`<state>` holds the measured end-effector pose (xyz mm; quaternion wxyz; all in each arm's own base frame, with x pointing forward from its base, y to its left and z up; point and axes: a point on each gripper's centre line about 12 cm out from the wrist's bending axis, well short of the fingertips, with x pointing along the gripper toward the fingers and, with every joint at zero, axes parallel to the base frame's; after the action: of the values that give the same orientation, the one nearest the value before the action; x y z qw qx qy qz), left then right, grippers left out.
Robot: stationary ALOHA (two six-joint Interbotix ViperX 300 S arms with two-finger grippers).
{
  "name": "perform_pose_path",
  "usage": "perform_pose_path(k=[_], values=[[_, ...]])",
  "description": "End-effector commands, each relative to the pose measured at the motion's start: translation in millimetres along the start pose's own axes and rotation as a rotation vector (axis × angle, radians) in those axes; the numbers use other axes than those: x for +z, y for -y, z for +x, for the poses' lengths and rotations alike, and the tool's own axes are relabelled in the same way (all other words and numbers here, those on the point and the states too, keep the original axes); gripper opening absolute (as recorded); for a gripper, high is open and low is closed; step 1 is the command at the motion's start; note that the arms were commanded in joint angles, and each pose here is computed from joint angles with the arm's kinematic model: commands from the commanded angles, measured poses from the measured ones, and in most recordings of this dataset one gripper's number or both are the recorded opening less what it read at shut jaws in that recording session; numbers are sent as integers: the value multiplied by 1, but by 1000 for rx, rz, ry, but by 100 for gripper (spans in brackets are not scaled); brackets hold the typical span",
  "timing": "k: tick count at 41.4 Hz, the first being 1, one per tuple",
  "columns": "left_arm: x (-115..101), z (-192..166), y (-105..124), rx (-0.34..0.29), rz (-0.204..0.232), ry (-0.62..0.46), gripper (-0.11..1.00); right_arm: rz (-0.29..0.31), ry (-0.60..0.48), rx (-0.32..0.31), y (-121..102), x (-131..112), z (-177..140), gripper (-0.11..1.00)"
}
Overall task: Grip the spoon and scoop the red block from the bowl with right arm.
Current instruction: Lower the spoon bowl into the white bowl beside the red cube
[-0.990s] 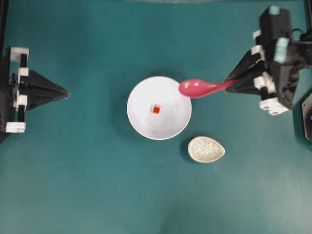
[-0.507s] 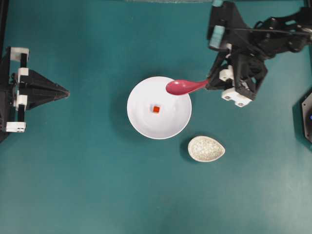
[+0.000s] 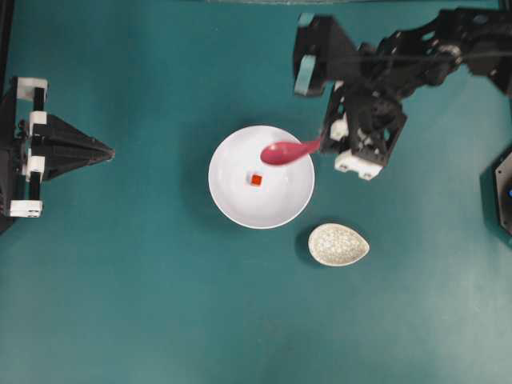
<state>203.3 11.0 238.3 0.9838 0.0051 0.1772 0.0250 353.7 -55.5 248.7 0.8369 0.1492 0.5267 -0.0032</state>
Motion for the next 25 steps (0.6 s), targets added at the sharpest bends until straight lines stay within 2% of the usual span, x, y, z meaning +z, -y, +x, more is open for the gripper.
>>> perform_pose_path(k=[1, 13, 25], values=[[4, 0, 0, 2, 4, 9, 0, -29, 11, 6, -9, 7, -1, 23], [4, 0, 0, 2, 3, 11, 0, -68, -62, 1, -17, 5, 25, 23], [4, 0, 0, 2, 4, 9, 0, -89, -117, -42, -10, 7, 40, 23]])
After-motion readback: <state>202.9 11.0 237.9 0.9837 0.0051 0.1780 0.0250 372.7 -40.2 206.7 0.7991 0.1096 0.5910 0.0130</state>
